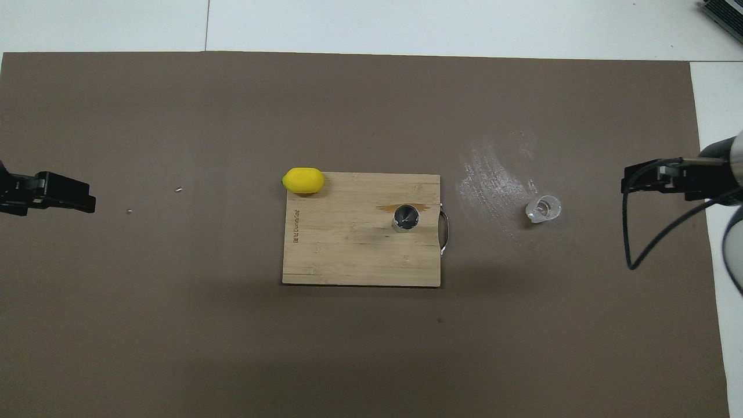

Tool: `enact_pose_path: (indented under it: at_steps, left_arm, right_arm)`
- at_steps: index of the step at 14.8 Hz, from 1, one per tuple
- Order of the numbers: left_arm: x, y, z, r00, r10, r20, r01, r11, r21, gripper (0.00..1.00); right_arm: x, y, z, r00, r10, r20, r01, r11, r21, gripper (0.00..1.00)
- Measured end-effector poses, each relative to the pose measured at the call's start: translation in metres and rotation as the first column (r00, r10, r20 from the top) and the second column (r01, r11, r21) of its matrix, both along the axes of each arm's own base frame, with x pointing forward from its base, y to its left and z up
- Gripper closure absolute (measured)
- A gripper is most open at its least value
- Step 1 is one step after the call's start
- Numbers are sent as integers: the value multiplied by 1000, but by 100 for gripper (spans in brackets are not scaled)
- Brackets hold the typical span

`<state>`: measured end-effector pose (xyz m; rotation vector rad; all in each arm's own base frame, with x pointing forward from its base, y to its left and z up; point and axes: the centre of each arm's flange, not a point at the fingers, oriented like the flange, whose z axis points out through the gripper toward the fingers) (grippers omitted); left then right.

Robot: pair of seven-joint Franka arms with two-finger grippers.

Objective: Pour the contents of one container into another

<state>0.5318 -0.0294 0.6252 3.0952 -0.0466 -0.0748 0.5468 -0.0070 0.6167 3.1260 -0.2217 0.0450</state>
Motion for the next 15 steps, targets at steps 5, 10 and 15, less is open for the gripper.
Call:
enact_pose_path:
  at_steps: [5,10,15]
  left_arm:
    - [0,0,0,1000,0,0,0,1000,0,0]
    - [0,0,0,1000,0,0,0,1000,0,0]
    - [0,0,0,1000,0,0,0,1000,0,0]
  right_arm:
    - [12,-20,22,997,-37,-65,37,999,5,0]
    - [5,-22,-2,985,-40,-168,44,999,18,0]
    - [-1,-16,-14,992,-31,-121,34,999,17,0]
